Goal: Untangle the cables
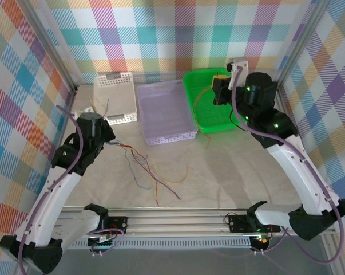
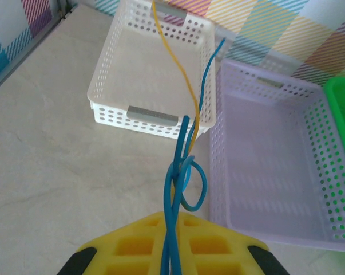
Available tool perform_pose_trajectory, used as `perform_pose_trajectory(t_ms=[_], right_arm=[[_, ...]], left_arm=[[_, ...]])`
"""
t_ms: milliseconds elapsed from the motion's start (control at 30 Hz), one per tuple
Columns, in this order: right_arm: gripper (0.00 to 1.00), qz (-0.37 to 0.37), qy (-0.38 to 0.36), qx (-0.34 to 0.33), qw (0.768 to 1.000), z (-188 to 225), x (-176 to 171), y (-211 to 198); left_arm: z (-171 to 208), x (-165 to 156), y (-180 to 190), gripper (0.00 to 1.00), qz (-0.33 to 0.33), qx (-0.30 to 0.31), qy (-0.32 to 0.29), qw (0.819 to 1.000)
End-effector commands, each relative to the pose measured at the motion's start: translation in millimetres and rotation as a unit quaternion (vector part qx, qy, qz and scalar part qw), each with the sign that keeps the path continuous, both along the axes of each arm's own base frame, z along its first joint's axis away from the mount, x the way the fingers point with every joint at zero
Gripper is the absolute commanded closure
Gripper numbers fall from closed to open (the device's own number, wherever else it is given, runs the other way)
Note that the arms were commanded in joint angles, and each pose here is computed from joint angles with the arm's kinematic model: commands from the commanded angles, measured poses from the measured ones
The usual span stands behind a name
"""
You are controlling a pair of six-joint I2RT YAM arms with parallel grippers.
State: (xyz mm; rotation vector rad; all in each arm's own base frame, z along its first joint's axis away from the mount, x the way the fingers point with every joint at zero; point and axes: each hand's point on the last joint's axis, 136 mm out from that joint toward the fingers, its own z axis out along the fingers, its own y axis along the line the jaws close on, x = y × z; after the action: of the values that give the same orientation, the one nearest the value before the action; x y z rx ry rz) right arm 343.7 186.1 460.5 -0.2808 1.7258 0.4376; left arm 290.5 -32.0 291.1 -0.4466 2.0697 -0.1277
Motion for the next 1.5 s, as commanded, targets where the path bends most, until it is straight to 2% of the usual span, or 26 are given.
perform_pose_trajectory(t_ms=[0,133,367,567,767,933,1133,1300,1467], right_arm=[[1.0,-0.017,-0.046,-0.026,0.998,28.5,11.5,-3.0],[1.0,-0.021,-0.045,-0.053,0.997,33.1,36.5,8.0],[1.0,-0.052,-0.047,-0.076,0.995,41.3,78.3,12.3],[1.0,-0.092,-0.039,-0.045,0.994,48.8,124.4,-14.2],[1.0,-0.12,-0.02,-0.018,0.992,29.6,169.6,-36.7],[1.0,-0.14,0.021,-0.037,0.989,-15.7,199.0,-38.3],[1.0,-0.179,0.089,-0.08,0.977,-106.6,225.3,-50.0],[1.0,-0.204,0.168,-0.103,0.959,-189.4,229.7,-67.7],[1.0,-0.219,0.251,-0.114,0.936,-253.7,220.6,-74.0]], left_arm=[[10.1,3.4,1.4,1.0,-0.008,-0.001,-0.051,0.999],[13.2,-5.4,9.1,1.0,0.004,0.0,-0.073,0.997],[7.0,-7.3,11.9,1.0,0.008,0.008,-0.07,0.997],[2.6,-4.6,9.7,1.0,0.004,0.008,-0.063,0.998],[0.8,-4.1,8.2,1.0,0.0,0.007,-0.061,0.998],[-0.9,-3.5,8.2,1.0,0.0,0.008,-0.059,0.998],[-2.2,-3.0,6.4,1.0,-0.004,0.006,-0.056,0.998],[-4.4,-1.4,3.0,1.0,-0.012,0.003,-0.052,0.999],[-6.0,-0.4,1.8,1.0,-0.014,0.002,-0.049,0.999]])
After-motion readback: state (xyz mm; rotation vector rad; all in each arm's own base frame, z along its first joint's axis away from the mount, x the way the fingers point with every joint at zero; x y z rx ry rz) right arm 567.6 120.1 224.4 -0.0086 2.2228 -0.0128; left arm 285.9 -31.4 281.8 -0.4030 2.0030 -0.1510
